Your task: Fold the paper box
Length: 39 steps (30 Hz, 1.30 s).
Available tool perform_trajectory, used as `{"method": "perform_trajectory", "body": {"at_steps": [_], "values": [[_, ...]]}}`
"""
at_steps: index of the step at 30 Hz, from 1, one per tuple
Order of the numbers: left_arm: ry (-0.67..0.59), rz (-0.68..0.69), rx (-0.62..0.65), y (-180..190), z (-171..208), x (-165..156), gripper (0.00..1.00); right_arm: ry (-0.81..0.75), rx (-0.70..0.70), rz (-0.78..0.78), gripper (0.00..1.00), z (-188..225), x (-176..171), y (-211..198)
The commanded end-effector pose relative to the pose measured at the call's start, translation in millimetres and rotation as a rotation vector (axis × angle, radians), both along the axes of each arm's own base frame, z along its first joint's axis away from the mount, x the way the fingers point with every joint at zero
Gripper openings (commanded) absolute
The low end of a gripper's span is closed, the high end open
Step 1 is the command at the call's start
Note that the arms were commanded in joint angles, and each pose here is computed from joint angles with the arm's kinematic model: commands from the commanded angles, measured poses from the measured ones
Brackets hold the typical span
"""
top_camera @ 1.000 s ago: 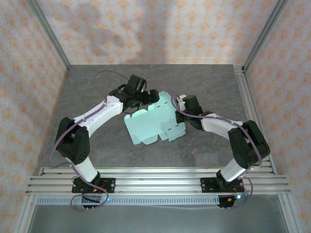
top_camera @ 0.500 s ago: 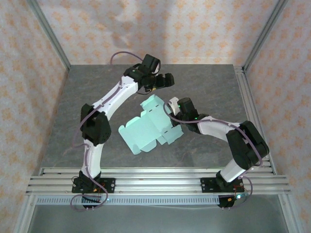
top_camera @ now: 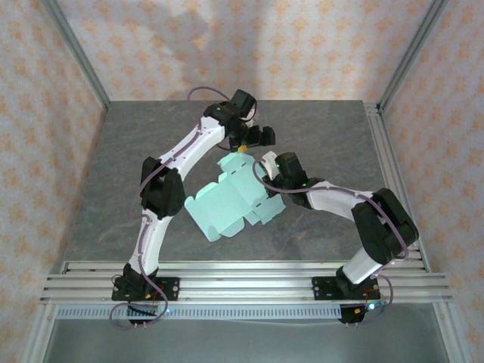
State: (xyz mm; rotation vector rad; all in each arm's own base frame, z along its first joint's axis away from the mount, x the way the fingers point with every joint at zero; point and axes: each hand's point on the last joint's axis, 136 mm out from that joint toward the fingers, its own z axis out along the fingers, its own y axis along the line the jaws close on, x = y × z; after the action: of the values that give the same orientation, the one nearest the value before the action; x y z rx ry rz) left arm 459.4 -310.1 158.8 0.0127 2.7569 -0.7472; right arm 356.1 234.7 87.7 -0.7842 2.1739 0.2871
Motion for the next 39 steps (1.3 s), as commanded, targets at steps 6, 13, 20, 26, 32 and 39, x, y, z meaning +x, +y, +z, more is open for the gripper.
{"method": "perform_trajectory", "body": {"at_steps": [6,13,20,26,32,39], "values": [[0.071,-0.06,0.003,-5,-12,-39,0.98,-0.051,-0.028,-0.023,0.0,9,18,3],[0.107,0.008,-0.037,-4,-20,-46,0.93,-0.068,-0.078,-0.021,0.0,9,23,3],[0.145,0.024,-0.078,-12,-23,-52,0.88,-0.118,-0.172,-0.058,0.0,8,31,-4],[0.156,-0.001,0.028,4,-35,-62,0.87,-0.122,-0.161,-0.06,0.0,9,30,-4],[0.021,-0.072,0.041,3,-4,-55,0.9,-0.11,-0.138,-0.003,0.0,8,24,4],[-0.059,-0.056,0.166,15,2,-30,0.93,-0.094,-0.117,0.024,0.0,6,20,10]]}}
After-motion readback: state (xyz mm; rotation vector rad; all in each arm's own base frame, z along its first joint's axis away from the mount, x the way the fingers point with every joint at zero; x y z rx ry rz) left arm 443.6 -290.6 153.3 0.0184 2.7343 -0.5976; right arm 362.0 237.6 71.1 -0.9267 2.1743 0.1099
